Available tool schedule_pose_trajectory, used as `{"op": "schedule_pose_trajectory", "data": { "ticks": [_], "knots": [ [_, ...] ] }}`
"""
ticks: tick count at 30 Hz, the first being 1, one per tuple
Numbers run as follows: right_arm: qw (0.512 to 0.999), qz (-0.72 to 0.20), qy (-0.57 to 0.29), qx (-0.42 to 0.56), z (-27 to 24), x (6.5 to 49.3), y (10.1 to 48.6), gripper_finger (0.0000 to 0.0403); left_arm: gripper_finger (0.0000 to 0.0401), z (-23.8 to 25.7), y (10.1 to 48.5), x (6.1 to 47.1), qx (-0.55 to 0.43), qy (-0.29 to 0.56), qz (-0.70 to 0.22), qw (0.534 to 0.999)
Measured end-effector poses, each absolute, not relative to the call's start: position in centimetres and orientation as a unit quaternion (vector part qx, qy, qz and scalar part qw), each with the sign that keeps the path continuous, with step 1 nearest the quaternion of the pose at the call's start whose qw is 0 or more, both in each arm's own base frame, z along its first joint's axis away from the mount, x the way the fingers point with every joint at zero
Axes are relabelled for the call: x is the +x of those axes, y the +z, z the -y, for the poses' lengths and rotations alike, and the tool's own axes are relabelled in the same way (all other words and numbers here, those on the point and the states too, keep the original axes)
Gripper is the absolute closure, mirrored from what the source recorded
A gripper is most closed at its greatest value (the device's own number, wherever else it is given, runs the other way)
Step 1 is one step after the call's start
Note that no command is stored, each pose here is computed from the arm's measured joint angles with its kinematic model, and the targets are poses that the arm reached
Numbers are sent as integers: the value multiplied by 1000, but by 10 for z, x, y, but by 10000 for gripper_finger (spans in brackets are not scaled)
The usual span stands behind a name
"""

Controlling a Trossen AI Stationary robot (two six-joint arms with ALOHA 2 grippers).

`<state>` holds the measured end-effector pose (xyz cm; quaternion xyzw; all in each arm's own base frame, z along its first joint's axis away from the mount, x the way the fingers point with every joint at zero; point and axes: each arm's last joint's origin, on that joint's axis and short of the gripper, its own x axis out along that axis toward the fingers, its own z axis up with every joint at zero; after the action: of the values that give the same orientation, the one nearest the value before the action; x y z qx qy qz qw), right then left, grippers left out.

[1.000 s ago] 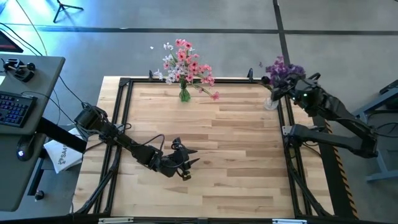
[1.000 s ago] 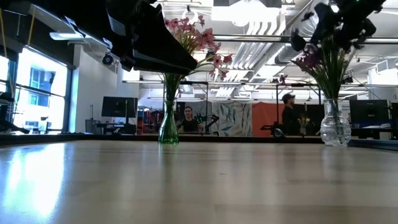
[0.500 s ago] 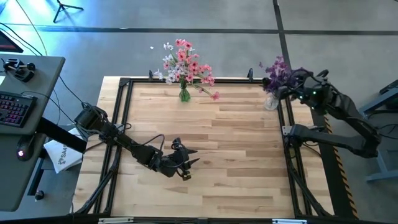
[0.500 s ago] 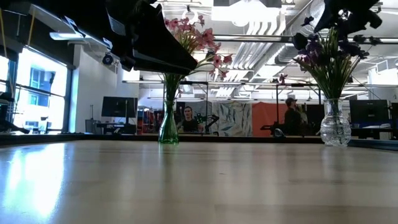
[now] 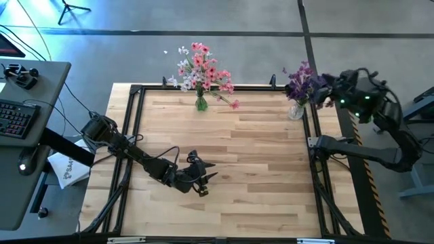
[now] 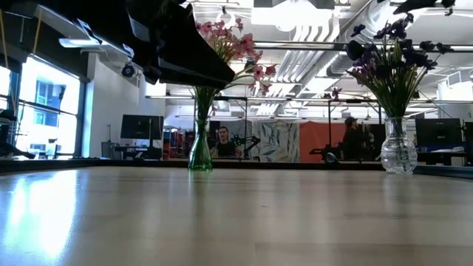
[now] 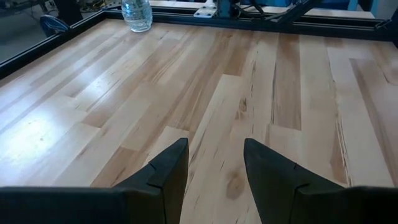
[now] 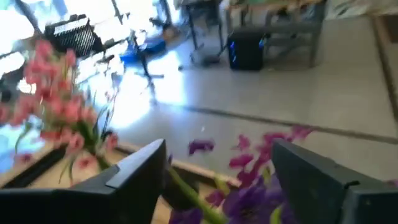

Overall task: Sort flowers into vase by color
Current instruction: Put the purple flowers into the transparent vase

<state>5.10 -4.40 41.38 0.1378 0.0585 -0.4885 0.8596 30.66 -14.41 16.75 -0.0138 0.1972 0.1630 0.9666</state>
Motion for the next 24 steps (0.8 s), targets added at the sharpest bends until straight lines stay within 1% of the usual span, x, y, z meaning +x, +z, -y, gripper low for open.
{"op": "schedule_pose_trajectory", "data": {
  "ticks": [2, 4, 9, 12, 14, 15, 17, 24],
  "knots": [
    [862, -80, -480, 140, 48, 59, 406, 133, 256, 144, 168, 307, -14, 163, -196, 967],
    [854, -115, -488, 138, 54, 69, 390, 167, 256, 144, 168, 307, -14, 163, -196, 967],
    [823, -188, -524, 112, 68, 91, 357, 283, 256, 144, 168, 307, -14, 163, -196, 967],
    [830, -176, -523, 83, 73, 99, 361, 351, 256, 144, 168, 307, -14, 163, -196, 967],
    [837, -157, -519, 69, 73, 98, 373, 386, 256, 144, 168, 307, -15, 163, -196, 967],
    [842, -141, -516, 67, 72, 96, 382, 393, 256, 144, 168, 307, -14, 163, -196, 967],
    [851, -118, -506, 71, 68, 91, 397, 390, 256, 144, 168, 307, -15, 163, -196, 967],
    [898, -65, -427, 80, 51, 69, 432, 330, 256, 144, 168, 307, -14, 163, -196, 967]
  ]
}}
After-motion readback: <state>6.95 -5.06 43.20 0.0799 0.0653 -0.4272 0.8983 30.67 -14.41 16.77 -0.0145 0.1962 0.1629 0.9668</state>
